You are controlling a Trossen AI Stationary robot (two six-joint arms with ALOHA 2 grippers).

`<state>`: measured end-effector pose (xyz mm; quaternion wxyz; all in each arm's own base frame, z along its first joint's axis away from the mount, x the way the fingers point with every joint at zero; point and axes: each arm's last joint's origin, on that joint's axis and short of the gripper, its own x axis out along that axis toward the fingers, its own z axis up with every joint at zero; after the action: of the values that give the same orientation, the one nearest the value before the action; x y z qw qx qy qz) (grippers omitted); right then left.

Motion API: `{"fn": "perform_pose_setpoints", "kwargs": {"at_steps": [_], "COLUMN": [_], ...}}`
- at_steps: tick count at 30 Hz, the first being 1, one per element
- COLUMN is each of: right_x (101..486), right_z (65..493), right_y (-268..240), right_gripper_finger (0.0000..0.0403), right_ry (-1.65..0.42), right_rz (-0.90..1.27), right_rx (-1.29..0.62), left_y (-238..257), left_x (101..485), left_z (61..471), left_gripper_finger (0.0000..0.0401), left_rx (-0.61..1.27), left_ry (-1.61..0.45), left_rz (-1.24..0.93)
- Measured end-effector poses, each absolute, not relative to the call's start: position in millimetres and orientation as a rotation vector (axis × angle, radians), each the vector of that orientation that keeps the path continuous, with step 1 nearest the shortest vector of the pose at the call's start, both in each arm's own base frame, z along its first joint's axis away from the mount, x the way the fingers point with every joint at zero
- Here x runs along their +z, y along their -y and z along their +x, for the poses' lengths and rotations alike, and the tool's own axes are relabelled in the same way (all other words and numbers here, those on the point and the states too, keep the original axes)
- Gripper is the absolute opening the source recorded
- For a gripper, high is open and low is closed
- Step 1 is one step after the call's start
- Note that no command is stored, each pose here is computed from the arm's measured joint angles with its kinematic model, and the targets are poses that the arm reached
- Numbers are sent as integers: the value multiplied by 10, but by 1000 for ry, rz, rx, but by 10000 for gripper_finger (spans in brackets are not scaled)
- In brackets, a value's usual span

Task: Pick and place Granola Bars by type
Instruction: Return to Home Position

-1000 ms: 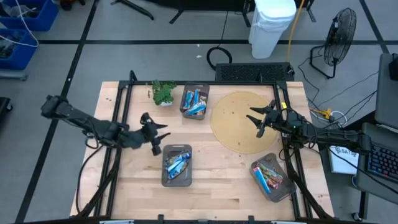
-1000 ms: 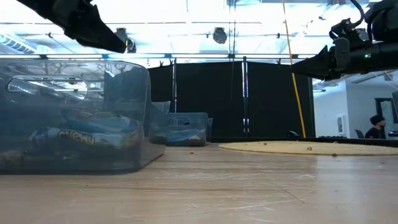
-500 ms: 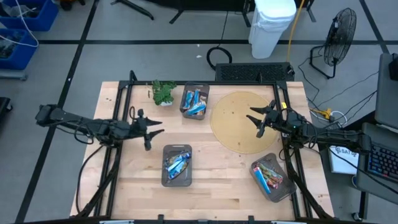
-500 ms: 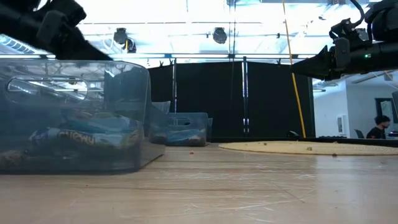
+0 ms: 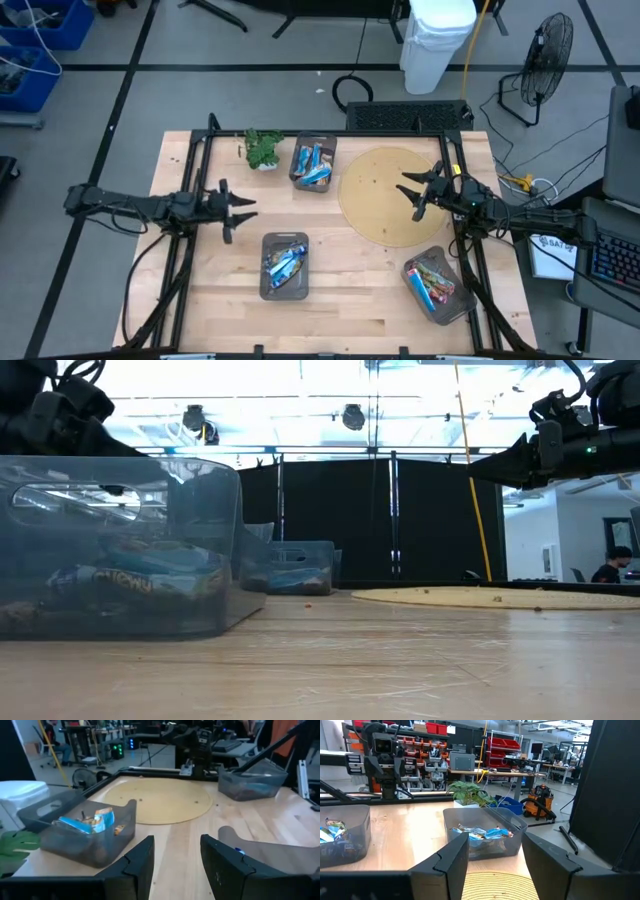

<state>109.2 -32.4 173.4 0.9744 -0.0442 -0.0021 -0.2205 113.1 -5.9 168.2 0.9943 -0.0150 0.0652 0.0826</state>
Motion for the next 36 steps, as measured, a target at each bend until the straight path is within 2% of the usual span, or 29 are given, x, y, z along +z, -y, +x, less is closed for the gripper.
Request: {"fn": "perform_pose_setpoints", "kwargs": {"at_steps": [6, 13, 25, 36], "right_x": [1734, 1734, 1734, 1734], "right_z": [1092, 1092, 1092, 1092], "right_y": [324, 324, 324, 324], "right_gripper_finger": [180, 177, 177, 177], "right_ry": [4, 4, 4, 4], "right_rz": [-89, -89, -89, -89], "right_rx": [-445, -445, -445, -444], "left_y": [22, 35, -45, -121], "left_x": [1595, 1579, 1582, 1588], "left_z": [1089, 1070, 1048, 1050], "left_gripper_finger": [166, 166, 166, 166], "left_rx": [191, 64, 65, 142], "left_ry": [-130, -123, -118, -102], "left_rz": [-34, -27, -19, -58]}}
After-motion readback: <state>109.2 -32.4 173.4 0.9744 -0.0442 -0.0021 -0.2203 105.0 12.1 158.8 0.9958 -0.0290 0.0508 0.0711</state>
